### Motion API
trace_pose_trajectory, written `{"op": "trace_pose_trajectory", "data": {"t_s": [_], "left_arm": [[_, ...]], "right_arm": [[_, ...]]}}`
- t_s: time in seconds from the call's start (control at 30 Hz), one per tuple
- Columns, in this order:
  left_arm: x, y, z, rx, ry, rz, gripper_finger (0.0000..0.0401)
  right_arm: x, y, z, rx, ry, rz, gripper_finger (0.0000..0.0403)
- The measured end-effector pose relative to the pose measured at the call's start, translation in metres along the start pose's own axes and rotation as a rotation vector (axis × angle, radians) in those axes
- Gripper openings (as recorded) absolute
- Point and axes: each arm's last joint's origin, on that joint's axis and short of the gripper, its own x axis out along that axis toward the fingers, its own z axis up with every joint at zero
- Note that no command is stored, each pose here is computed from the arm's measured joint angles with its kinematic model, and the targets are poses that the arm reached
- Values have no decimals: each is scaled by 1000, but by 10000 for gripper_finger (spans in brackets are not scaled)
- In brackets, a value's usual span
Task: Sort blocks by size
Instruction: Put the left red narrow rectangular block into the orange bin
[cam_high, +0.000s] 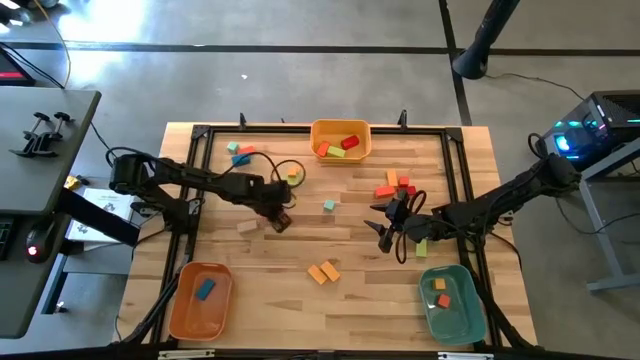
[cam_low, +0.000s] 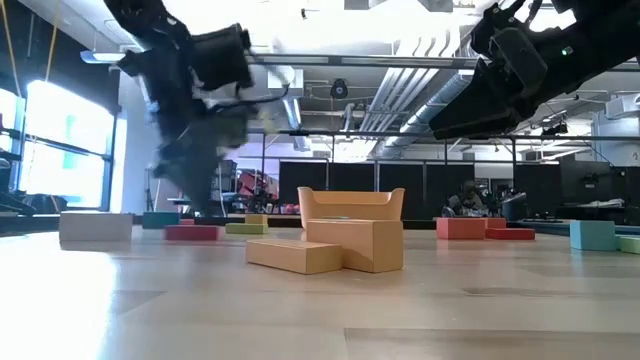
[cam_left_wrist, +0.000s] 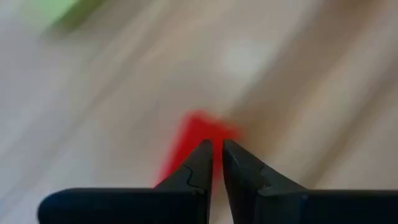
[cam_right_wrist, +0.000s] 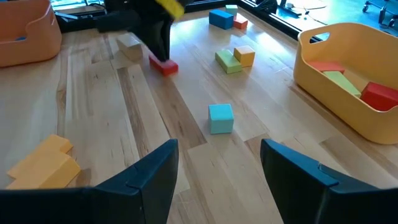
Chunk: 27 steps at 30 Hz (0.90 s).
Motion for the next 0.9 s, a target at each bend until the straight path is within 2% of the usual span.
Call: {"op": "trace_pose_trajectory", "data": {"t_s": [0.13, 0.2, 0.27, 0.43, 0.6, 0.77, 0.9], "left_arm": [[-3, -20, 8, 130, -69, -250, 19], [-7, -27, 8, 175, -97, -306, 19], [-13, -32, 9, 201, -114, -314, 19], [-21, -34, 5, 234, -150, -238, 19], [-19, -29, -1, 253, -96, -172, 28], [-15, -24, -7, 264, -81, -120, 81], [-9, -13, -14, 186, -87, 15, 138]], "right_arm": [[0, 0, 0, 4, 2, 4, 224], [0, 0, 0, 4, 2, 5, 224], [0, 0, 0, 5, 2, 5, 224], [0, 0, 0, 5, 2, 6, 224], [0, 0, 0, 18, 2, 6, 224], [0, 0, 0, 22, 5, 5, 224], [0, 0, -1, 20, 7, 4, 224]]}}
